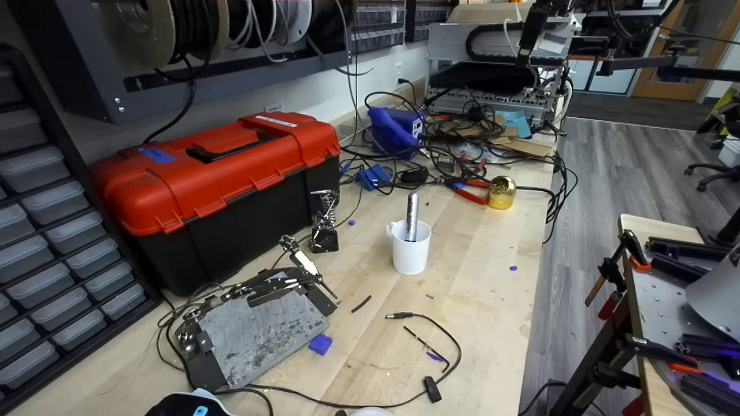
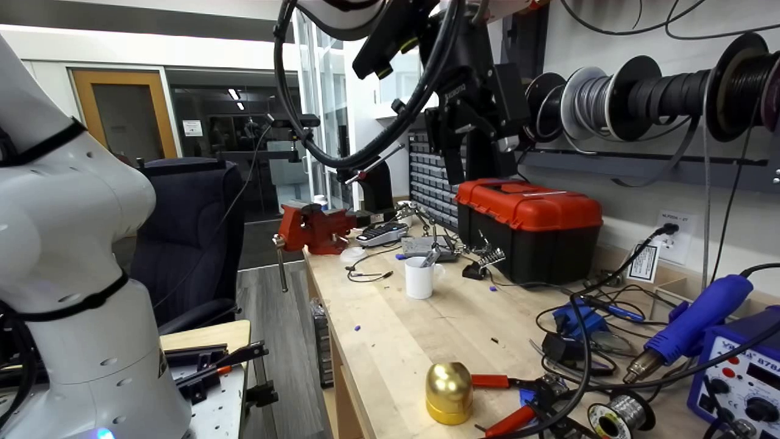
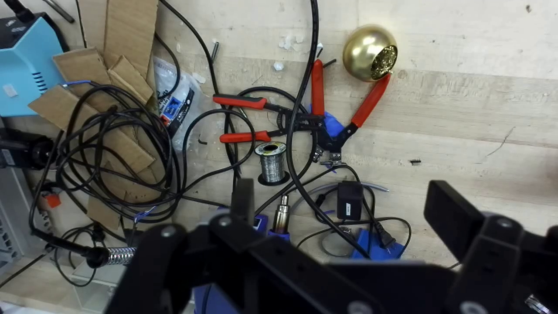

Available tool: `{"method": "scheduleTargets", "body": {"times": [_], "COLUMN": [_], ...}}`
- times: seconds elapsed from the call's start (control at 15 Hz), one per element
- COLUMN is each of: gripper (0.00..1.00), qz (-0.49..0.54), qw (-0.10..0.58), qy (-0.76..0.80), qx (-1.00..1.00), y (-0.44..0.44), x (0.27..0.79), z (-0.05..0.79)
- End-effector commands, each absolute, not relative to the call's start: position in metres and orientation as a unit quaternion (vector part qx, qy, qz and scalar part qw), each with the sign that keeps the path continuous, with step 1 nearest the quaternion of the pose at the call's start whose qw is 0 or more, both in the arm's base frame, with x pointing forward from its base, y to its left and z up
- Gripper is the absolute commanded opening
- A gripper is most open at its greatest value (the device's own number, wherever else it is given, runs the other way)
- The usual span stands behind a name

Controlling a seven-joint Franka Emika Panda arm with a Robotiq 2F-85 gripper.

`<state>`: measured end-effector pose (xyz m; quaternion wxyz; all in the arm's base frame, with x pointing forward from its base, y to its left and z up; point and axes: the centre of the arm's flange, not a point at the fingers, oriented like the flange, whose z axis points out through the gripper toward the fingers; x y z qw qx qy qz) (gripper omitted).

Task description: Remove the marker from the mug and put it on the workbench

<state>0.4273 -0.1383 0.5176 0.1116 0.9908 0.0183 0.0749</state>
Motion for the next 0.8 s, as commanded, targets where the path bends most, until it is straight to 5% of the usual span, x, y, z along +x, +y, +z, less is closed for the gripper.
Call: {"method": "scheduleTargets", "body": {"times": [0.0,0.73], "gripper": [1.00,1.00], "qz": [0.080,0.079], "qw": [0.088,0.024], "qy": [0.014,0.072], "qx": [0.993,0.994], "y": [-0.119,-0.050], "x": [0.450,0.490], "z": [0.500,0.463]}}
